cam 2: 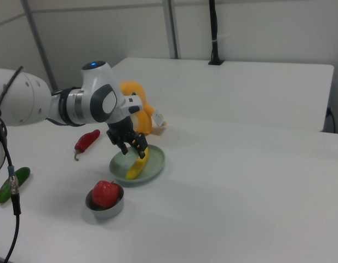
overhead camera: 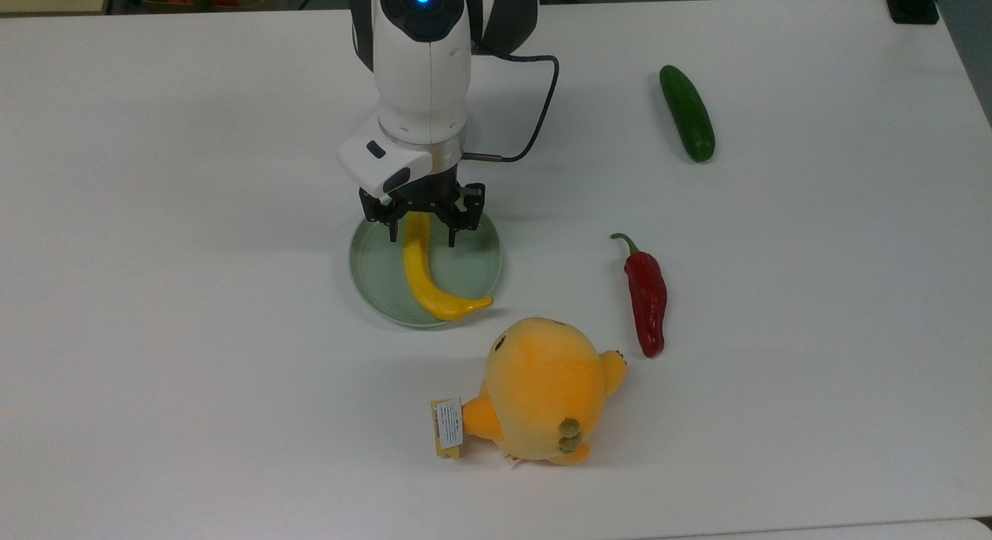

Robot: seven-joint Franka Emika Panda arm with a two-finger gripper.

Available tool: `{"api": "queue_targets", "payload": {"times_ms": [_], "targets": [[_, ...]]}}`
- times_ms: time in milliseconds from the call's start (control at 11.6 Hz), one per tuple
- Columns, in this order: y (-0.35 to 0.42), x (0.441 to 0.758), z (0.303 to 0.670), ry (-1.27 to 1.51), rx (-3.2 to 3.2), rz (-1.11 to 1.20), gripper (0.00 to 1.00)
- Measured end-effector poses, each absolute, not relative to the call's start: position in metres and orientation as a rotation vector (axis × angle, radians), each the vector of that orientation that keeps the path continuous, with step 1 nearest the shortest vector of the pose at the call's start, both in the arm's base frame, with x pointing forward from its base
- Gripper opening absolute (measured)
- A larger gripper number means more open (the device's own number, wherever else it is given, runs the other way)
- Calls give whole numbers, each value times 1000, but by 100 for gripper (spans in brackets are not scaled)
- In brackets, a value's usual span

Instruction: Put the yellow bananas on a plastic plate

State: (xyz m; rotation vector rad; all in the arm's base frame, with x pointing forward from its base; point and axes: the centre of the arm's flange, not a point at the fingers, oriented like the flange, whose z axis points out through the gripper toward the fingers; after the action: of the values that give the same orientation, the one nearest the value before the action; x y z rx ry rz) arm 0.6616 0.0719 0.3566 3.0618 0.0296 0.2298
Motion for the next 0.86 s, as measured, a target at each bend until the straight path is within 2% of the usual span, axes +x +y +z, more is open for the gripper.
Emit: {"api": "queue_targets", "payload": {"times_ms": [172,430,602,860], "targets": [[71,660,354,28,3060,207,100],[65,655,368,-4,3038,140,100],[62,645,406,-47,3023,112,100],[41,628,483,-261,3120,217,100]]}}
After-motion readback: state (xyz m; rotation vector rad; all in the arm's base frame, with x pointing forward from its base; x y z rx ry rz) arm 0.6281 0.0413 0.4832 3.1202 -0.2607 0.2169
